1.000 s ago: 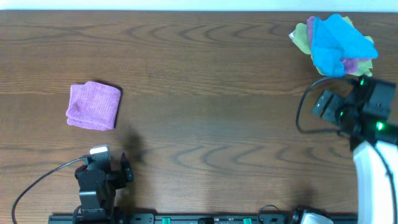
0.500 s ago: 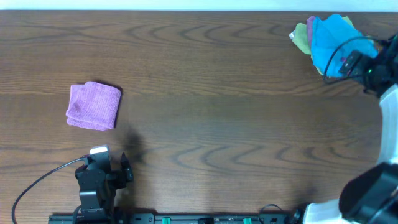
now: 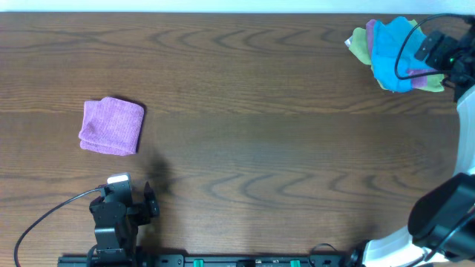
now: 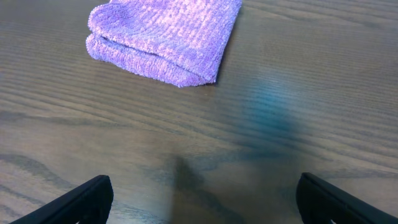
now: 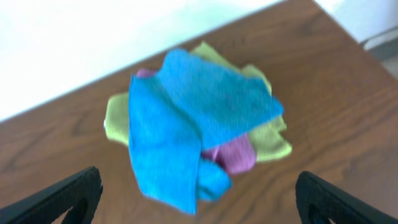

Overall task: Fold the cloth
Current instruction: 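Reach the right gripper to the cloth pile and grasp the blue cloth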

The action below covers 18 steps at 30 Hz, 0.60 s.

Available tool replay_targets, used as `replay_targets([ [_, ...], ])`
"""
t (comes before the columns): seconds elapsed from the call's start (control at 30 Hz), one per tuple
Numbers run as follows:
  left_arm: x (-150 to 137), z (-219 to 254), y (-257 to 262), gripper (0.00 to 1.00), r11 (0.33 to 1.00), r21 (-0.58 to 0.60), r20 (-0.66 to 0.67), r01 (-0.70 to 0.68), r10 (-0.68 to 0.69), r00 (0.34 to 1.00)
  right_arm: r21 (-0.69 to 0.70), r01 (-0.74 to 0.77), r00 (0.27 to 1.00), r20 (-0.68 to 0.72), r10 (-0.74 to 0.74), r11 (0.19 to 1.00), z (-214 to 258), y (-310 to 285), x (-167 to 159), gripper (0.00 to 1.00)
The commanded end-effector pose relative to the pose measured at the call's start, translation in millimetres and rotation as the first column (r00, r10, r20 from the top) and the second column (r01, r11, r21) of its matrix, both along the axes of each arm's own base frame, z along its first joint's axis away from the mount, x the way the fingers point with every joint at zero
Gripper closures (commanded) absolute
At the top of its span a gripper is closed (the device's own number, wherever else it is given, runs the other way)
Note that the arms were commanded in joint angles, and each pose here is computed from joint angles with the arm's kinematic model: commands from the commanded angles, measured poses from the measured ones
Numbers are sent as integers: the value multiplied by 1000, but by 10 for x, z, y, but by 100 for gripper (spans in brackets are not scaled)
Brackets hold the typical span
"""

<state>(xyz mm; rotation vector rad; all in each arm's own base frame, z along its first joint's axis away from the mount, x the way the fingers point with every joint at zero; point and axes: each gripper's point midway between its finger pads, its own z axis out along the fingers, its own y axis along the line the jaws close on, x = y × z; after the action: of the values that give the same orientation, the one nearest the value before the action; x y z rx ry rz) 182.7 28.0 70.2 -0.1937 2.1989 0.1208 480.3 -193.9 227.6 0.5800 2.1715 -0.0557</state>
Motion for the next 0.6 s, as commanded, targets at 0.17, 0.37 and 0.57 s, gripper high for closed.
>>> replay_targets([
  [0.17,-22,-72,15,5,1000,24,-23,7,-6,1000,81,-8,1000,-26,10,997,-535,-150,454,1],
  [0.37,-22,-72,15,5,1000,24,-23,7,-6,1000,134,-29,999,-21,32,991,-751,-191,752,2],
  [0.57,-22,-72,15,5,1000,24,-23,7,-6,1000,216,-65,997,-34,74,974,-1086,-92,876,6],
])
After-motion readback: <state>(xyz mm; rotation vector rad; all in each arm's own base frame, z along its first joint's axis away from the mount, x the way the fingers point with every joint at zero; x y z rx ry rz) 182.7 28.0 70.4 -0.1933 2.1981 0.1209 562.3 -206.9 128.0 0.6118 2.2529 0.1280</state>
